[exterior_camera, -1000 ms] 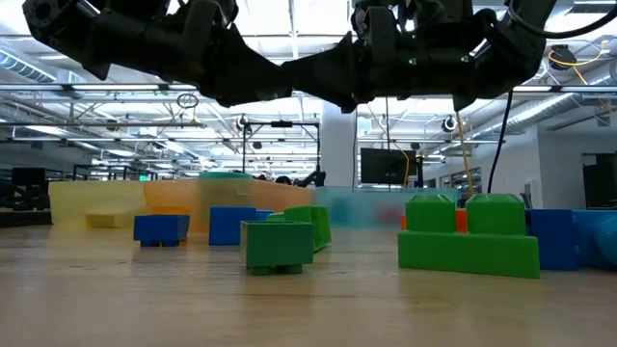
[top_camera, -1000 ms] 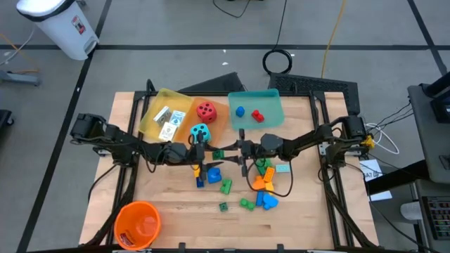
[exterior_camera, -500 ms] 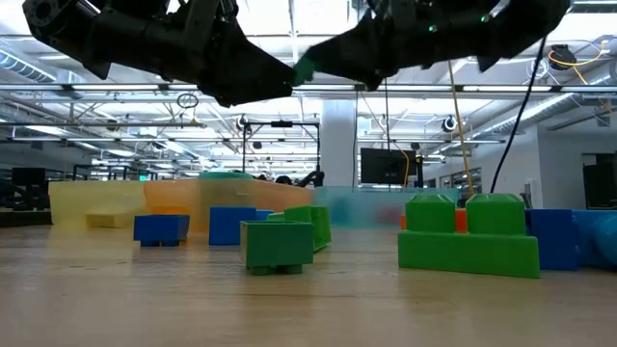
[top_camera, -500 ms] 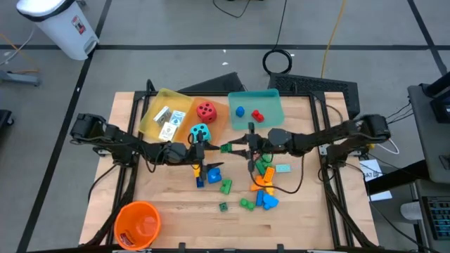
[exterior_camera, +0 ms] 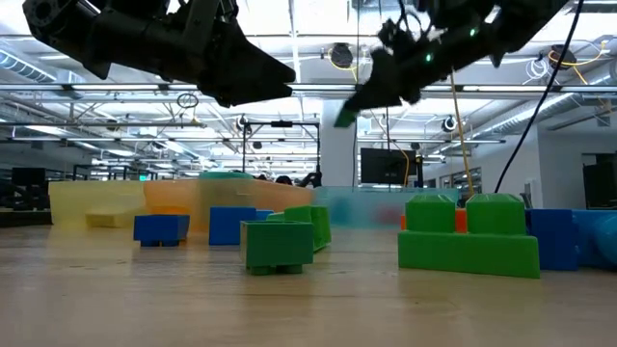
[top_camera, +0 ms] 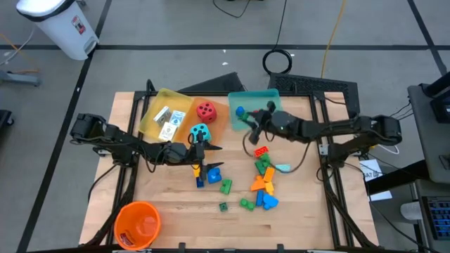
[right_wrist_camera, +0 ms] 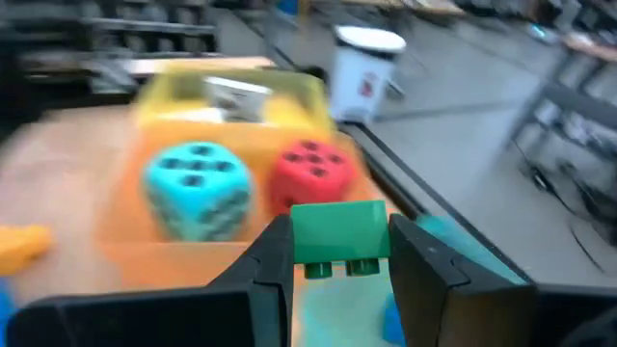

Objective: Pick & Place Toys
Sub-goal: Put the green game piece into the blue bin, then put the left yellow game piece into the blue bin

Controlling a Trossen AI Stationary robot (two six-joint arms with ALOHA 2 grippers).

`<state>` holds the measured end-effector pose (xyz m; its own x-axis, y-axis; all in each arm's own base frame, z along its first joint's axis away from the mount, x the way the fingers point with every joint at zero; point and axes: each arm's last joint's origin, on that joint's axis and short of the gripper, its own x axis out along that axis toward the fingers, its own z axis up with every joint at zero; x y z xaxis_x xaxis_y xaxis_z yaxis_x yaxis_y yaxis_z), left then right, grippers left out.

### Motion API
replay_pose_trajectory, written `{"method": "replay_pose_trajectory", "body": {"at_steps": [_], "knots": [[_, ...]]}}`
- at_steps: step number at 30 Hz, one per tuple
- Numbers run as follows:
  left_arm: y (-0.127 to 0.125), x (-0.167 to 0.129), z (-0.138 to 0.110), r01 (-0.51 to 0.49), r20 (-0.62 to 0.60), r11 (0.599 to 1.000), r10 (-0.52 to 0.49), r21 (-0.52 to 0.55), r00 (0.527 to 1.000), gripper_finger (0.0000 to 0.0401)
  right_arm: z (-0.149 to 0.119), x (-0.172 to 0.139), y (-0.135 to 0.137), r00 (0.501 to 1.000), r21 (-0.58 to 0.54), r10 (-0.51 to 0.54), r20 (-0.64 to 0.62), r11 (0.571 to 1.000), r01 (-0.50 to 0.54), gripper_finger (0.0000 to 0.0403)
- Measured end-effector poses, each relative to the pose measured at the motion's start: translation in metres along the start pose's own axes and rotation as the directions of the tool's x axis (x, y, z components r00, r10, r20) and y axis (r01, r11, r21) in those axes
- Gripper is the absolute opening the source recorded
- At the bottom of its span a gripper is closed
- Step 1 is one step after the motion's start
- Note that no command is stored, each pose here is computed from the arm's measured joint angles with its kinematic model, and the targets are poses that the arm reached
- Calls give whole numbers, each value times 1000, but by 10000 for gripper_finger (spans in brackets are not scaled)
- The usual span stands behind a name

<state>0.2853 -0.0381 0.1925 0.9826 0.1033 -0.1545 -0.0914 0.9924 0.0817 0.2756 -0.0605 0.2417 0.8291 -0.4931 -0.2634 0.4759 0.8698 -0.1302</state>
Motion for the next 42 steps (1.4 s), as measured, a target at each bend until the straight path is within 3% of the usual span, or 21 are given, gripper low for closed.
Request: {"method": "replay_pose_trajectory", "body": {"at_steps": [11, 19, 25, 36, 39, 42], "knots": [[0, 0, -1, -4, -7, 1000, 4, 3, 1000, 280, -63, 4, -56, 962, 136, -191, -197, 966, 220, 90], [1, 0, -1, -7, -7, 1000, 7, 7, 1000, 280, -84, 0, -83, 925, 181, -292, -242, 923, 339, 98], [1, 0, -1, -7, -7, 1000, 7, 7, 1000, 280, -93, -3, -94, 905, 204, -327, -270, 900, 386, 142], [1, 0, 0, -16, -4, 999, 15, -32, 1000, 280, -91, -4, -88, 921, 183, -306, -242, 918, 353, 261], [1, 0, -1, -15, -6, 998, 15, -64, 1000, 280, -84, -6, -80, 940, 153, -273, -203, 940, 306, 288], [1, 0, -1, -16, -9, 995, 15, -97, 1000, 280, -72, -11, -68, 976, 145, -175, -132, 970, 194, 305]]}}
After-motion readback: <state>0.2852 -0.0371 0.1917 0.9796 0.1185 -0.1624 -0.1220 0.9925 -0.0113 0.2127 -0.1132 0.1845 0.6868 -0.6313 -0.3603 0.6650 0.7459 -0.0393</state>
